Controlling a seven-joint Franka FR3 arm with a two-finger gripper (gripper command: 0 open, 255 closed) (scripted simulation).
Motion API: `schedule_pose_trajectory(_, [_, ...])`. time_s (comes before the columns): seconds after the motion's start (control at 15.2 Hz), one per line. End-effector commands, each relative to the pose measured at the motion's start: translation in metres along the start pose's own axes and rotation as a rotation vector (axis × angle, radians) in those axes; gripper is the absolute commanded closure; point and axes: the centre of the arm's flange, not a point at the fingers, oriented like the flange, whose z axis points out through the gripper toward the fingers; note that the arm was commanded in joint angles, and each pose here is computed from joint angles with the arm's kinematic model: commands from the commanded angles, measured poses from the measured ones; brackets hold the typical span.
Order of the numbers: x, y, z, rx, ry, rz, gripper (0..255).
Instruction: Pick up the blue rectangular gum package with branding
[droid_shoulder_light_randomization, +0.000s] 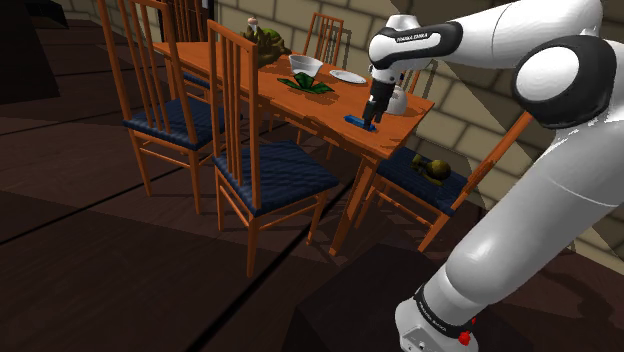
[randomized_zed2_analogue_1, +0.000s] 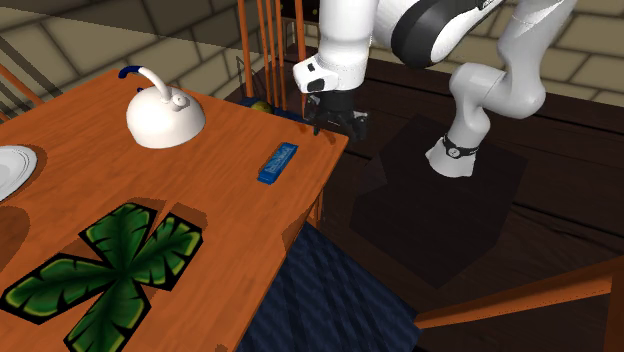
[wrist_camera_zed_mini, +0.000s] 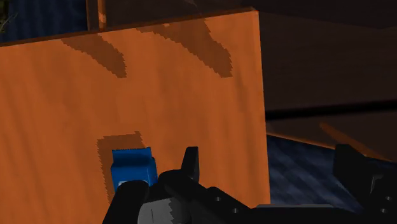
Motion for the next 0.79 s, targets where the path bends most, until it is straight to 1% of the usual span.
schedule_pose_trajectory(0.0, [0.017, 0.022, 0.002, 0.003, 0.012, -0.001, 0])
schedule_pose_trajectory(0.53, [0.076, 0.106, 0.014, 0.019, 0.060, -0.002, 0])
schedule_pose_trajectory(0.73, [0.081, 0.111, 0.026, 0.020, 0.063, -0.002, 0])
